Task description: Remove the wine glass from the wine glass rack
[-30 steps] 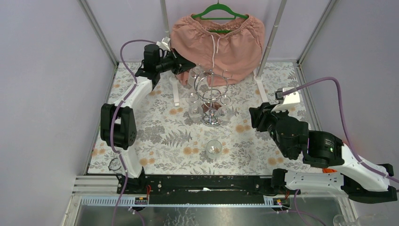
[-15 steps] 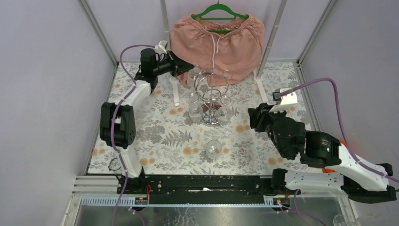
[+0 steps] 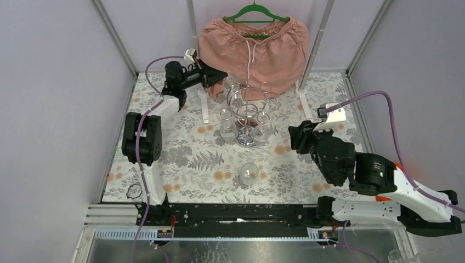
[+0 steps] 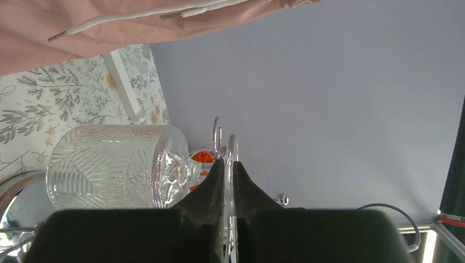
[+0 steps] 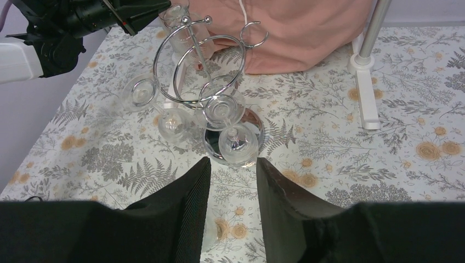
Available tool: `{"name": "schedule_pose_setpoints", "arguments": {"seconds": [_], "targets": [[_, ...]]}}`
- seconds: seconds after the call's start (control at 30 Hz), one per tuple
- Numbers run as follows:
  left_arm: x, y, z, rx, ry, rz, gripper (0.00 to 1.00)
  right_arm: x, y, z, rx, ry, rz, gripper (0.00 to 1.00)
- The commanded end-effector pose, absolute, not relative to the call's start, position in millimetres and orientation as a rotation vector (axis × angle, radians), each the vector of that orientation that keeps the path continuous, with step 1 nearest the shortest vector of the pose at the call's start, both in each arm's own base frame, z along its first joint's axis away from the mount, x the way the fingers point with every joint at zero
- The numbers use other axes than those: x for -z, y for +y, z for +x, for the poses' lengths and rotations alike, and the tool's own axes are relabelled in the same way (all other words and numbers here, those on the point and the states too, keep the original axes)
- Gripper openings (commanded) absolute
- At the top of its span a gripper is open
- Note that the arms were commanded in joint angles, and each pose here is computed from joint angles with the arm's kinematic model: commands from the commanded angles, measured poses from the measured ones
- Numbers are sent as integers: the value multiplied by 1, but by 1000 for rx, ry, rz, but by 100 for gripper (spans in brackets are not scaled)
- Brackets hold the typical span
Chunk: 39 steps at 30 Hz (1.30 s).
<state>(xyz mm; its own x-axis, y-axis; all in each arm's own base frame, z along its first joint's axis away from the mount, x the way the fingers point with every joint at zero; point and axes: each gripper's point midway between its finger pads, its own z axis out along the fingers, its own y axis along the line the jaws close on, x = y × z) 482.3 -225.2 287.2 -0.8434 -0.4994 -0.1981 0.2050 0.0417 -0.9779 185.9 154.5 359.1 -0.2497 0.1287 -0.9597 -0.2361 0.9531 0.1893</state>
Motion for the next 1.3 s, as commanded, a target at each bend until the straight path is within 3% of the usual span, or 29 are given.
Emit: {"name": "schedule_pose_setpoints", "arguments": {"seconds": [0.0,1.27], "targets": [[-320,-229,469,1908,1753,-157,0,-363,153,190,-346,1767,-19,44],[-323,-200,515,1859,1738,-217,0,-350,173,192,-349,1798,-55,45]]}}
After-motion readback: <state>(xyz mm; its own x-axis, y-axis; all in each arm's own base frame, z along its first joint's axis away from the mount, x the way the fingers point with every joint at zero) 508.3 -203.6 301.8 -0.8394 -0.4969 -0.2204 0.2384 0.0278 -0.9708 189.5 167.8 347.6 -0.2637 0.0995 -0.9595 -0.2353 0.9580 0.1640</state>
